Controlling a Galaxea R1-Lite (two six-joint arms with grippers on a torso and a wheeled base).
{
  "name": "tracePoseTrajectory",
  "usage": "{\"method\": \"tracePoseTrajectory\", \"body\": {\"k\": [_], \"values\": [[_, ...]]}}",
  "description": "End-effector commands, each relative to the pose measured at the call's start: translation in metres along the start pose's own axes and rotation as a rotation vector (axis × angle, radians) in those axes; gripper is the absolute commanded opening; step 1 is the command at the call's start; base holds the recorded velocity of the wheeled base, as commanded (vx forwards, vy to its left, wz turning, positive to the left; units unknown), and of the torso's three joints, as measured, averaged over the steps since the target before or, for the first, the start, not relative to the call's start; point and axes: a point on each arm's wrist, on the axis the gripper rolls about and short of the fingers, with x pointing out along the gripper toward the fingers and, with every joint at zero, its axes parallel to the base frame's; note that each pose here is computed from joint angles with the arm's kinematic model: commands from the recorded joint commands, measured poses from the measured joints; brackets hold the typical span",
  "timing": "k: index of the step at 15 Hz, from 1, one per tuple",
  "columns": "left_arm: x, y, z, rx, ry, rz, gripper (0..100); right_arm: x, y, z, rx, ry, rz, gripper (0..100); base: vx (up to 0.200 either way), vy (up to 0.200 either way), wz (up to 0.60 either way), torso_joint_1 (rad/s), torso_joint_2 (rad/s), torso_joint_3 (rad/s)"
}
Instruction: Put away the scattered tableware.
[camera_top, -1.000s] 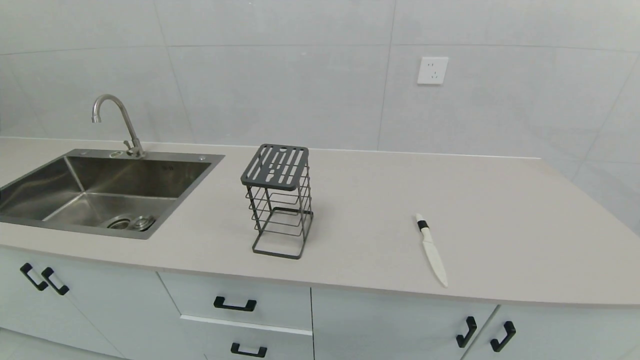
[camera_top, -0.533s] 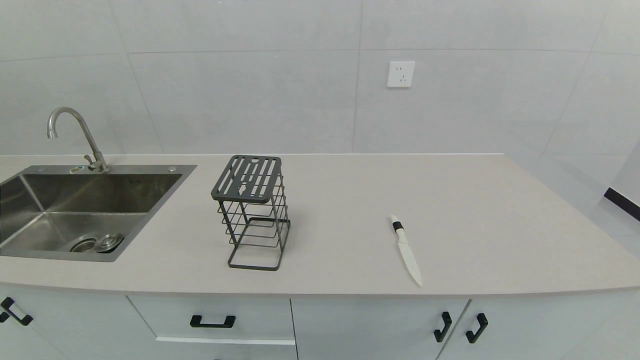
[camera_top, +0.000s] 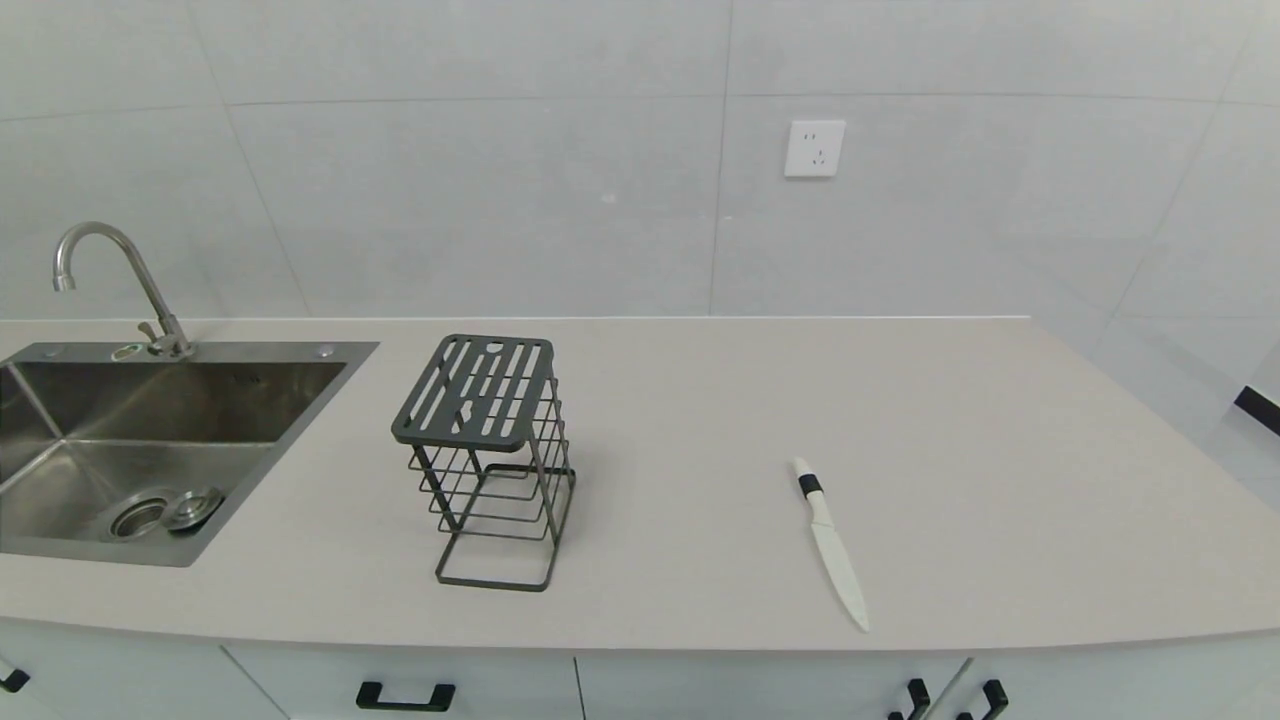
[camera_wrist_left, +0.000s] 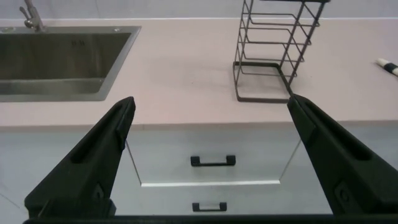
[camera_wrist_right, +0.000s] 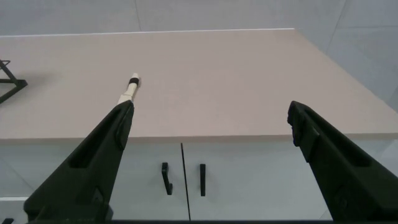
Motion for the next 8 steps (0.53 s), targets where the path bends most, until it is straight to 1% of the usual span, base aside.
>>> {"method": "tracePoseTrajectory", "body": {"k": [1, 3, 4, 8], "values": [[0.0001, 0.0, 0.0001, 0.0, 0.001, 0.0, 100, 0.0001, 0.0, 0.0004, 0.0, -0.001, 0.001, 100, 0.0, 0.0, 0.0, 0.0, 0.0, 0.0], [0.0001, 0.0, 0.0001, 0.0, 0.001, -0.002, 100, 0.0001, 0.0, 0.0004, 0.0, -0.001, 0.001, 100, 0.0, 0.0, 0.0, 0.0, 0.0, 0.0], [0.0001, 0.0, 0.0001, 0.0, 0.001, -0.002, 100, 0.0001, 0.0, 0.0004, 0.0, -0.001, 0.001, 100, 0.0, 0.0, 0.0, 0.09, -0.13, -0.08], [0.0001, 0.0, 0.0001, 0.0, 0.001, 0.0, 100, 0.0001, 0.0, 0.0004, 0.0, -0.001, 0.001, 100, 0.0, 0.0, 0.0, 0.187, -0.38, -0.178]]}}
